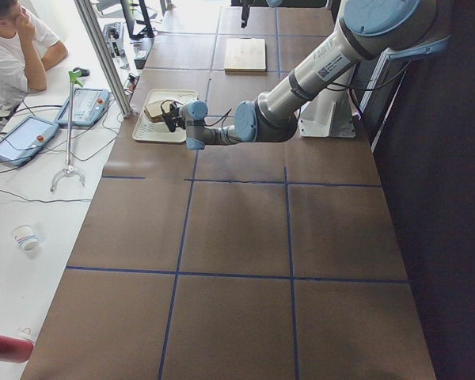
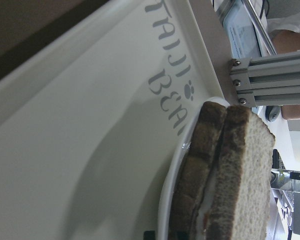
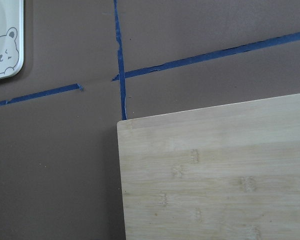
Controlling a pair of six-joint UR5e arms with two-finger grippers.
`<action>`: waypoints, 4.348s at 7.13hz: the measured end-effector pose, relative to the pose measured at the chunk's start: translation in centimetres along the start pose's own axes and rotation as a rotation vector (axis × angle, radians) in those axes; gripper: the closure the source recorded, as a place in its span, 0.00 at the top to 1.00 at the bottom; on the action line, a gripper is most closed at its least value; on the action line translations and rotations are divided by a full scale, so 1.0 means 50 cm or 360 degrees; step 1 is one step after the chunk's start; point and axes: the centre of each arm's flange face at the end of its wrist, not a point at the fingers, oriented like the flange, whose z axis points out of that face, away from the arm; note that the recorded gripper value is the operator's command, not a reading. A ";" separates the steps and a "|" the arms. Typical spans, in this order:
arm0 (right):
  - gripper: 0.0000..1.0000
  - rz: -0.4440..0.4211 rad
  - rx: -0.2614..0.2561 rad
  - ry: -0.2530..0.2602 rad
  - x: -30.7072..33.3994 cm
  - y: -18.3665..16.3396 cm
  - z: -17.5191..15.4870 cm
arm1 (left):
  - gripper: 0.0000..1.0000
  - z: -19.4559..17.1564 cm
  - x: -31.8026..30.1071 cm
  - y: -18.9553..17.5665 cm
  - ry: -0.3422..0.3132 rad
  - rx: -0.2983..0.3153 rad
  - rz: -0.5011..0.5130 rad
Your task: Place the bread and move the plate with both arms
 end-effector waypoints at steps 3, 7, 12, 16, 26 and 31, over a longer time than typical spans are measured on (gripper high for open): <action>1.00 0.0000 -0.0001 0.0002 0.000 -0.002 0.003 | 0.55 -0.039 -0.004 -0.045 0.0005 -0.0040 0.0021; 1.00 0.0008 0.0033 0.0024 0.025 -0.016 -0.010 | 0.81 -0.187 -0.038 -0.157 0.0007 -0.0104 0.0253; 1.00 -0.0217 0.0101 0.0211 0.258 -0.077 -0.028 | 0.80 -0.601 0.005 -0.351 -0.0709 -0.0008 0.1227; 1.00 -0.0330 -0.0043 0.0400 0.435 -0.093 -0.084 | 0.81 -0.960 -0.224 -0.525 -0.1238 -0.0428 0.1795; 1.00 -0.0381 -0.0289 0.0513 0.379 -0.084 -0.233 | 1.00 -1.276 -0.378 -0.588 -0.1218 -0.0810 0.1386; 1.00 -0.0387 -0.0225 0.0564 0.377 -0.086 -0.269 | 1.00 -1.329 -0.403 -0.599 -0.1213 -0.0741 0.1321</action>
